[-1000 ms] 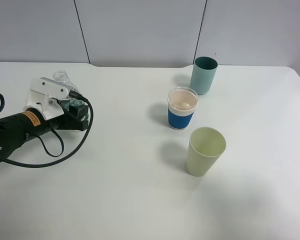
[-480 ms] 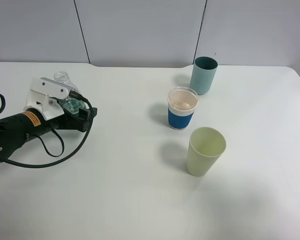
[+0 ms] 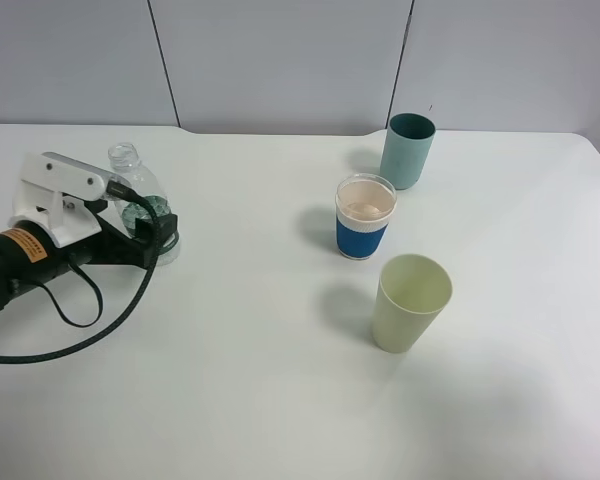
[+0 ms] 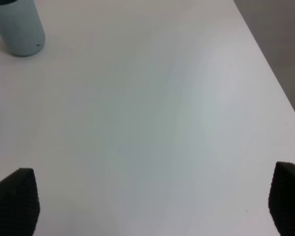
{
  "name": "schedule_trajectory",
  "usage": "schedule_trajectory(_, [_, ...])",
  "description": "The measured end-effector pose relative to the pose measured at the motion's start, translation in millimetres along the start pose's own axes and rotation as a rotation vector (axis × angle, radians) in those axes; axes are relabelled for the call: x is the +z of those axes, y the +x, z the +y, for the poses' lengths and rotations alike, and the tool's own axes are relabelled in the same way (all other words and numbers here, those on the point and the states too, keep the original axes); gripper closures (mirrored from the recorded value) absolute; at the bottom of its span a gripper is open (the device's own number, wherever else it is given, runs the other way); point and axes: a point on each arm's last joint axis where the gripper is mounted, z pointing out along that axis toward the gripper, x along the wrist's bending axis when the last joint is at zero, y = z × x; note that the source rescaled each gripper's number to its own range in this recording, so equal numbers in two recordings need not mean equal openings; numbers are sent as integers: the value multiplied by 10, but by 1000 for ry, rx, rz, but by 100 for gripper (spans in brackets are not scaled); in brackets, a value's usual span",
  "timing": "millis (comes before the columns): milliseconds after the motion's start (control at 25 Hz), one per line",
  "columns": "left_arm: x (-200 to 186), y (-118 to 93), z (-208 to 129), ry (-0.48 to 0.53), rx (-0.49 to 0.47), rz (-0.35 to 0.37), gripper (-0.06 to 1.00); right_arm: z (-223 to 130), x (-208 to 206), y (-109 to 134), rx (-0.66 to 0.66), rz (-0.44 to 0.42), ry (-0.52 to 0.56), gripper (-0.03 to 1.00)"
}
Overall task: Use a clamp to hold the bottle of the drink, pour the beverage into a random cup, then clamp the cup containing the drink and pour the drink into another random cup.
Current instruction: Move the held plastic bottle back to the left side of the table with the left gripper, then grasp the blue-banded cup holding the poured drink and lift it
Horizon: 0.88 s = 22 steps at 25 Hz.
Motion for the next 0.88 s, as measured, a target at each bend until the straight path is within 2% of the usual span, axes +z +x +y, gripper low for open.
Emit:
schedule_trajectory(120, [-173,13,128,-25,-6,31,-5,0,0,0,0,0,0,9])
schedule_trajectory(440, [-560,42,457,0,10,92,-5,0,0,0,0,0,0,9])
schedule_trajectory(760, [-983,30,841,-60,-2,114,-5,0,0,0,0,0,0,9])
schedule_trajectory(880, [-1126,26,1108,-104,0,116,-5,0,0,0,0,0,0,9])
